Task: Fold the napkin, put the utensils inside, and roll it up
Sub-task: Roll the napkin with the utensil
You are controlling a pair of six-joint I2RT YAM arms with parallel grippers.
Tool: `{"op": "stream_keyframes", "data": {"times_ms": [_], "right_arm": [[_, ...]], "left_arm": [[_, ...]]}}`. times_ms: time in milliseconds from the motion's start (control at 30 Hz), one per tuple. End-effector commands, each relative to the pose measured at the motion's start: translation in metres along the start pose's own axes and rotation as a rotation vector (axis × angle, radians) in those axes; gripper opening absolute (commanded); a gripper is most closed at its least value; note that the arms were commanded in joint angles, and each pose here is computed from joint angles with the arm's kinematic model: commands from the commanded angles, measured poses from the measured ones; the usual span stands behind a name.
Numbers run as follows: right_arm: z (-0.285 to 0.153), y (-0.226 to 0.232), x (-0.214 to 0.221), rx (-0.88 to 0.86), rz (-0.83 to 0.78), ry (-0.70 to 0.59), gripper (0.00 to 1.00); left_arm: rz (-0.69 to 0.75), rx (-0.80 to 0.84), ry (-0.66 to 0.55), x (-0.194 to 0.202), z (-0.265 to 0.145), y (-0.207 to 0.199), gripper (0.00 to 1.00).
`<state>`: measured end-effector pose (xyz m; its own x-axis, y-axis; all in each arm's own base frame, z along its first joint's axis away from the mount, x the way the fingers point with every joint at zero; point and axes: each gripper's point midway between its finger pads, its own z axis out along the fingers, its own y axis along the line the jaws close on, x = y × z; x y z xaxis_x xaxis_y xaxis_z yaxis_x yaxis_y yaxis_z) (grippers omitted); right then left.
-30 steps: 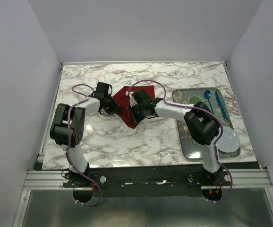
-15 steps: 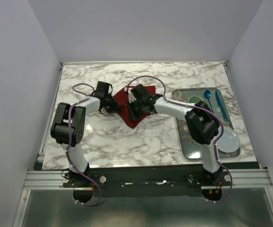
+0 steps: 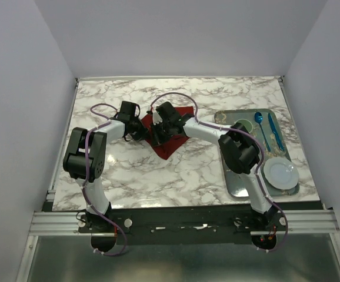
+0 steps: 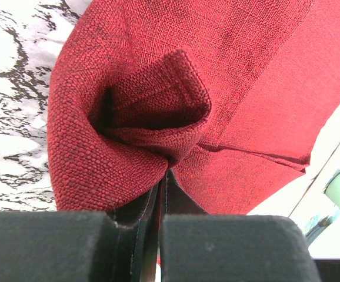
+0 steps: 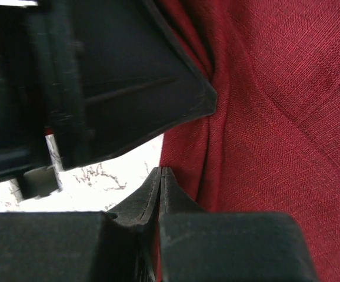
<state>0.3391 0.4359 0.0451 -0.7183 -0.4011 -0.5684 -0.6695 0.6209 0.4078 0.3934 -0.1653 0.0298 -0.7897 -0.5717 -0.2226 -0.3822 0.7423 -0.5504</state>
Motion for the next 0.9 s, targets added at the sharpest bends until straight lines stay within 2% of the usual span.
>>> {"op": "stream_keyframes", "data": {"times_ms": [0,467,867], "right_arm": [[0.007,-0.01,0.003,0.027,0.015,0.005,0.08],[0.0,-0.019,-0.007,0.039,0.037,-0.028,0.07],[0.007,-0.037,0.012,0.011,0.082,0.018,0.07]], "left_arm": [[0.001,-0.156,0.065,0.023,0.014,0.048,0.09],[0.006,-0.153,0.061,0.021,0.014,0.046,0.09],[0.006,-0.147,0.063,0.02,0.014,0.044,0.09]]}}
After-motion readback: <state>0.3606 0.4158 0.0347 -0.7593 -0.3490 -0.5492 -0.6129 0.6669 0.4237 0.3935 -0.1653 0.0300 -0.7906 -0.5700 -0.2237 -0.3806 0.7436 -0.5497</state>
